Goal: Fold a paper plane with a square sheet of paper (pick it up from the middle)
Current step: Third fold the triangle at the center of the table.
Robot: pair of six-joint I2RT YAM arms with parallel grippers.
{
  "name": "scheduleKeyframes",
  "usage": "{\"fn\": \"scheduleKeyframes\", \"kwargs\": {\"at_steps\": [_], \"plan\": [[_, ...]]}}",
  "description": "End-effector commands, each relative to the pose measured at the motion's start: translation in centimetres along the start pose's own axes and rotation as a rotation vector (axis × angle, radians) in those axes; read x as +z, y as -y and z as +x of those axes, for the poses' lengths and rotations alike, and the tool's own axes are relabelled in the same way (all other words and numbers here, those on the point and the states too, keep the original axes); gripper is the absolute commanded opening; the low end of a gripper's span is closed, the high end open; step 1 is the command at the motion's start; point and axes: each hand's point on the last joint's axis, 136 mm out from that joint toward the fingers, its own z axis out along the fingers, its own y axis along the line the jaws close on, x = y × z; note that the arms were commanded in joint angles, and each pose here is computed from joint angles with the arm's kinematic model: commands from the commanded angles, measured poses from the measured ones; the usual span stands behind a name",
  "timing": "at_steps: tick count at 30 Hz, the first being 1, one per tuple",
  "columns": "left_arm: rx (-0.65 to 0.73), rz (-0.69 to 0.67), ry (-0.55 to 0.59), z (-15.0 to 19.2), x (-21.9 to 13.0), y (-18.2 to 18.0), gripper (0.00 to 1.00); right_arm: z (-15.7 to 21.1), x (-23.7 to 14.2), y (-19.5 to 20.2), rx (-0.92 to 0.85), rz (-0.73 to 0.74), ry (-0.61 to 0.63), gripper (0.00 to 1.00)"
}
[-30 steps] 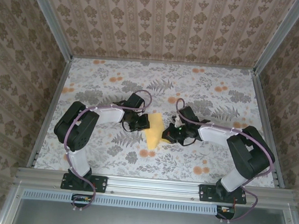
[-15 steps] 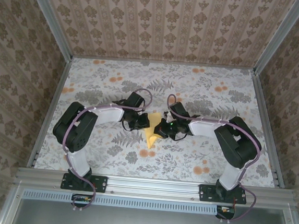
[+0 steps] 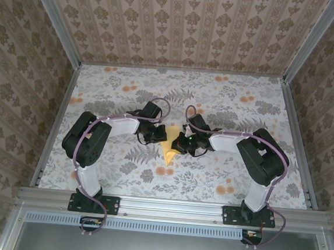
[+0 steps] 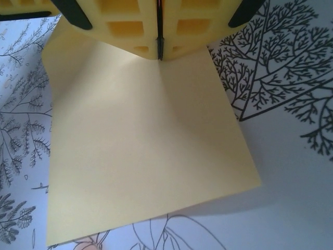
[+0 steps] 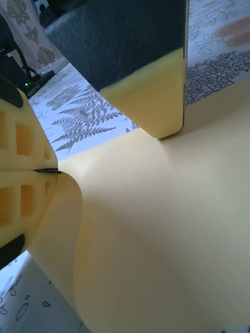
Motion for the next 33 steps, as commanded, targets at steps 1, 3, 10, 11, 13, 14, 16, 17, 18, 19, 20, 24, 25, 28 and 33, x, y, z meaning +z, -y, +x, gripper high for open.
{"fn": "scheduleKeyframes", "kwargs": {"at_steps": [1, 3, 10, 11, 13, 14, 16, 17, 18, 19, 20, 24, 25, 28, 33], "plan": [[-0.002, -0.032, -0.024, 0.2, 0.4, -0.7, 0.08, -0.8, 0.6, -0.5, 0.009, -0.003, 0.021, 0.04], [-0.005, -0.036, -0.028, 0.3, 0.5, -0.9, 0.08, -0.9, 0.8, -0.5, 0.012, -0.004, 0.023, 0.04], [-0.009, -0.042, -0.033, 0.4, 0.6, -1.0, 0.08, -1.2, 1.1, -0.4, 0.015, -0.004, 0.030, 0.04], [-0.010, -0.042, -0.032, 0.4, 0.6, -1.0, 0.08, -1.2, 1.1, -0.4, 0.016, -0.003, 0.030, 0.04], [-0.009, -0.042, -0.034, 0.5, 0.6, -1.1, 0.08, -1.2, 1.2, -0.3, 0.016, -0.001, 0.029, 0.04], [-0.009, -0.043, -0.034, 0.4, 0.6, -1.1, 0.08, -1.2, 1.3, -0.2, 0.017, 0.000, 0.028, 0.04], [-0.009, -0.044, -0.035, 0.5, 0.6, -1.1, 0.08, -1.2, 1.3, -0.1, 0.015, 0.002, 0.027, 0.04], [-0.010, -0.044, -0.036, 0.5, 0.6, -1.1, 0.08, -1.2, 1.4, 0.0, 0.016, 0.005, 0.025, 0.04], [-0.009, -0.043, -0.035, 0.5, 0.6, -1.1, 0.08, -1.2, 1.4, 0.0, 0.014, 0.005, 0.024, 0.04], [-0.010, -0.044, -0.036, 0.5, 0.6, -1.1, 0.08, -1.2, 1.4, -0.1, 0.013, 0.005, 0.024, 0.04], [-0.009, -0.044, -0.036, 0.5, 0.6, -1.1, 0.07, -1.1, 1.5, 0.0, 0.014, 0.007, 0.021, 0.04], [-0.009, -0.045, -0.036, 0.6, 0.6, -1.2, 0.08, -1.2, 1.6, 0.0, 0.013, 0.006, 0.019, 0.04], [-0.009, -0.044, -0.035, 0.5, 0.6, -1.1, 0.08, -1.2, 1.6, 0.0, 0.011, 0.006, 0.019, 0.04], [-0.010, -0.043, -0.037, 0.6, 0.6, -1.1, 0.08, -1.2, 1.7, -0.1, 0.010, 0.001, 0.018, 0.04], [-0.011, -0.042, -0.041, 0.7, 0.7, -1.2, 0.08, -1.4, 1.9, -0.3, 0.000, -0.011, 0.016, 0.04]]}}
